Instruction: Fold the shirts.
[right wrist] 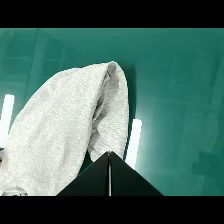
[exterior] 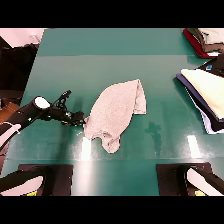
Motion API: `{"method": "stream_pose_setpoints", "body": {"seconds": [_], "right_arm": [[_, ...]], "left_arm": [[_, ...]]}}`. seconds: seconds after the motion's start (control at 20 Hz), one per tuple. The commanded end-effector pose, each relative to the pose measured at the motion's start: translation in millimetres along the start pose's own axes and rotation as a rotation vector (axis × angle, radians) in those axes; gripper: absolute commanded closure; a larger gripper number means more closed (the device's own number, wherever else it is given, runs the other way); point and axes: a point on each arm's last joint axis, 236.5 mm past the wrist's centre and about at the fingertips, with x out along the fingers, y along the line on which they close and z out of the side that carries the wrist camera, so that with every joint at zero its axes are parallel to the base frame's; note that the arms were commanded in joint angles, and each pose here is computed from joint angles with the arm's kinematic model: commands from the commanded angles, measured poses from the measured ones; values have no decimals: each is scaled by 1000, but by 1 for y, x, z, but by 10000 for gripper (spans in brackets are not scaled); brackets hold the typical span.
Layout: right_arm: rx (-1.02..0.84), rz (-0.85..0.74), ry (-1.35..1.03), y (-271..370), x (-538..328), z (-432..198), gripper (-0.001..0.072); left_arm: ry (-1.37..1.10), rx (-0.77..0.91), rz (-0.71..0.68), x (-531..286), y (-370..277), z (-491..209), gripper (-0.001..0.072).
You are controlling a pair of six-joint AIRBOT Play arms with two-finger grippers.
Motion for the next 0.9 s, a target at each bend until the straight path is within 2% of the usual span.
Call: {"method": "stream_pose_setpoints", "body": {"seconds": [0.0, 0.25, 0.3, 0.4, 0.45, 0.6, 0.85], "right_arm": [[0, 1, 2, 0, 0, 0, 697], [-8, 84, 0, 22, 21, 7, 694], [-13, 93, 39, 23, 38, 4, 645], [-7, 126, 154, 26, 81, -11, 283], [1, 140, 218, 26, 105, -21, 262], [52, 153, 371, 15, 182, -51, 267], [109, 132, 502, -2, 272, -97, 287]], "left_arm": [[-38, -9, -19, -1, -5, 9, 684], [-68, 180, 48, -40, -24, 41, 685], [-80, 236, 78, -54, -29, 52, 685], [-117, 336, 141, -85, -40, 72, 685], [-140, 378, 176, -101, -44, 82, 685], [-224, 480, 272, -150, -59, 108, 684], [-343, 539, 278, -191, -90, 131, 684]]}}
